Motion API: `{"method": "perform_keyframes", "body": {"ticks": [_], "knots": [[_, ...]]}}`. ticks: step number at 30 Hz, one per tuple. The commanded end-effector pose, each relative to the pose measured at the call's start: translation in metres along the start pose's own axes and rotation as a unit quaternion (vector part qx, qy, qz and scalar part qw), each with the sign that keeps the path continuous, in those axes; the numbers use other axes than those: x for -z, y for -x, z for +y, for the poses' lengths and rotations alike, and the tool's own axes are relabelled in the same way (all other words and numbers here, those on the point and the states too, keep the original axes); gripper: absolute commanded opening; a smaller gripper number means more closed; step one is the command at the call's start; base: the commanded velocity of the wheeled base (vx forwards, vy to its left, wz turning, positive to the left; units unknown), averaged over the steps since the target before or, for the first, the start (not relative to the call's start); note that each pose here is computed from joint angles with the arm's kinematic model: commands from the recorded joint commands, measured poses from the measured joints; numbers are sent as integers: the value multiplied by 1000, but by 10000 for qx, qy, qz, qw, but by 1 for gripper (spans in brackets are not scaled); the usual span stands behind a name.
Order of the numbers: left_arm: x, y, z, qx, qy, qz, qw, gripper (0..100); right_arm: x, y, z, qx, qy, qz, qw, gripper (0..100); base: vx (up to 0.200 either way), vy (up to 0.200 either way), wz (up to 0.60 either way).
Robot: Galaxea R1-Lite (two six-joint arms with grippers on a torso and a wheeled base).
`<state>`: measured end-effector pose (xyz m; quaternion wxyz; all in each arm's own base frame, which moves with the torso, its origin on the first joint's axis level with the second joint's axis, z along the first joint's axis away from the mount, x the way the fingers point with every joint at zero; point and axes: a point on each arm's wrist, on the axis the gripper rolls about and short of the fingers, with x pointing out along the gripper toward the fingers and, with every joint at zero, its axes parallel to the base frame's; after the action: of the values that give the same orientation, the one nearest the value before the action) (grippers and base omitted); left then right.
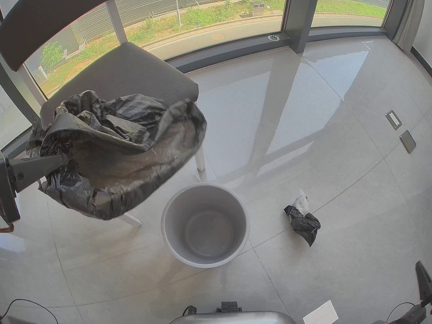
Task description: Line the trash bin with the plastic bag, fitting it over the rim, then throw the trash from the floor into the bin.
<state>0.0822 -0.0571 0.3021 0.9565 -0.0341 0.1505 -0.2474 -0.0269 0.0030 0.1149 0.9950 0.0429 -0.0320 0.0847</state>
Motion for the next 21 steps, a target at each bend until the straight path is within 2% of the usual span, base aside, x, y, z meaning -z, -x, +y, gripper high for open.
{"method": "perform_keyframes", "body": {"ticks": [1, 5, 6, 11, 12, 14, 17, 21], "knots": [[-5, 5, -13, 694, -131, -70, 9975, 0, -85, -64, 1, -412, -670, 919, 9927, 100, 0, 0, 0], [-16, -1, -20, 861, -143, -150, 9961, 0, -76, -92, -1, -588, -131, 1593, 9854, 100, 0, 0, 0], [-17, -2, -21, 880, -144, -170, 9959, 0, -75, -97, -1, -616, -107, 1697, 9835, 100, 0, 0, 0], [-29, -15, -28, 773, -132, -261, 9966, 0, -65, -141, 6, -1044, -93, 2502, 9625, 100, 0, 0, 0], [-29, -15, -28, 773, -132, -261, 9966, 0, -65, -141, 6, -1044, -93, 2502, 9625, 100, 0, 0, 0], [-41, -28, -32, 431, -90, -341, 9984, 0, -55, -167, 11, -1190, -41, 2703, 9554, 100, 0, 0, 0], [-55, -40, -38, 245, 95, -504, 9984, 0, -46, -192, 19, -1391, 33, 2625, 9548, 100, 0, 0, 0], [-65, -47, -41, 250, 206, -608, 9976, 0, -40, -212, 29, -1527, 147, 2516, 9556, 100, 0, 0, 0]]}}
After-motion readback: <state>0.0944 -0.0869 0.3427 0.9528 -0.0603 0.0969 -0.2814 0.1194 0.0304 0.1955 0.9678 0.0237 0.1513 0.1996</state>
